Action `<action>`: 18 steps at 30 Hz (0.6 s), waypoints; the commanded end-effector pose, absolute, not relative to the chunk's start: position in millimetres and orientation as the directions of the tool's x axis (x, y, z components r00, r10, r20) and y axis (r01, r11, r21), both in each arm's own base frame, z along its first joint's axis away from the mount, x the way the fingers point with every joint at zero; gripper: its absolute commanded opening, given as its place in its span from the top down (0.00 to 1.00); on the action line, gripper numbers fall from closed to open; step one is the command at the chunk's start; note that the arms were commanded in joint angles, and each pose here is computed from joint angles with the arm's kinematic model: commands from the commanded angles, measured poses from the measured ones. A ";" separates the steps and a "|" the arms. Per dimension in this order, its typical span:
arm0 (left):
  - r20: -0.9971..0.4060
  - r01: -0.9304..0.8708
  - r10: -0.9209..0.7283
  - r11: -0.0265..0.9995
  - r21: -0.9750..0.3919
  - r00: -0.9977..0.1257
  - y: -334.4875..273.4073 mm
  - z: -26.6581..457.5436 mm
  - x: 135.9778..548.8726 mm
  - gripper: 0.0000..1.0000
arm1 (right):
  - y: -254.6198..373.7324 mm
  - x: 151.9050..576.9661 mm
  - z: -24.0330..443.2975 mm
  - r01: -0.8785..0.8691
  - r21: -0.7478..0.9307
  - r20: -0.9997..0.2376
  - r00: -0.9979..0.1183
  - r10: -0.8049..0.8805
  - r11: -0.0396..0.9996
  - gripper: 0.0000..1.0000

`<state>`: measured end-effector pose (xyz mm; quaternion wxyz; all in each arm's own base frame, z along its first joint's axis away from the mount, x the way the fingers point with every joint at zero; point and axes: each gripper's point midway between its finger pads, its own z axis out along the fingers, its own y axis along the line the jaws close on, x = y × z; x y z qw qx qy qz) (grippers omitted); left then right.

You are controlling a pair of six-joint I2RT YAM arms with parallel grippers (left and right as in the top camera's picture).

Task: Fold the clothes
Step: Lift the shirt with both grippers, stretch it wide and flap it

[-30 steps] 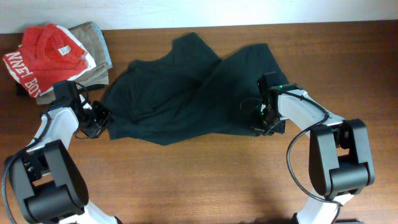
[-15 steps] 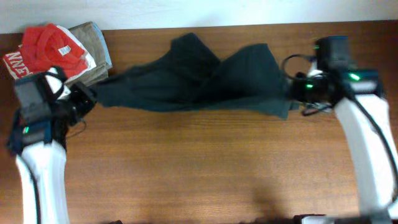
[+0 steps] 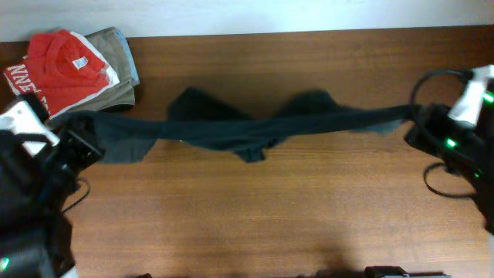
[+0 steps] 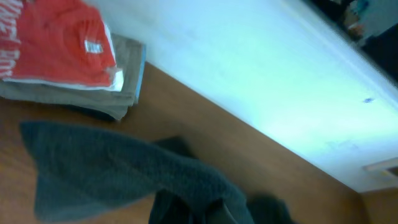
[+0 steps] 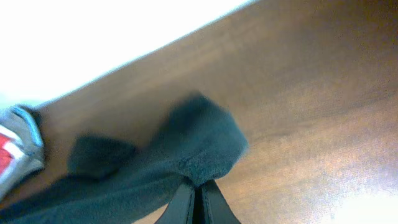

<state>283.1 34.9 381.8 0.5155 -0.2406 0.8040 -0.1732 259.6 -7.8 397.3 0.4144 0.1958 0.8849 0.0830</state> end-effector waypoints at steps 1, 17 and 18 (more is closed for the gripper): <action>-0.806 -0.158 -0.525 0.851 -0.501 -0.273 27.4 438.0 254.9 0.99 | -18.7 239.0 439.2 0.281 0.282 -0.781 -0.488 0.389 0.917 0.96; -0.725 -0.177 -0.511 0.854 -0.489 -0.462 46.0 397.3 348.7 0.99 | -37.7 298.3 447.4 0.361 0.222 -0.784 -0.486 0.386 0.906 0.96; -0.702 -0.177 -0.507 0.854 -0.490 -0.501 46.4 383.3 358.6 0.99 | -38.2 308.0 437.3 0.369 0.210 -0.765 -0.514 0.387 0.905 0.96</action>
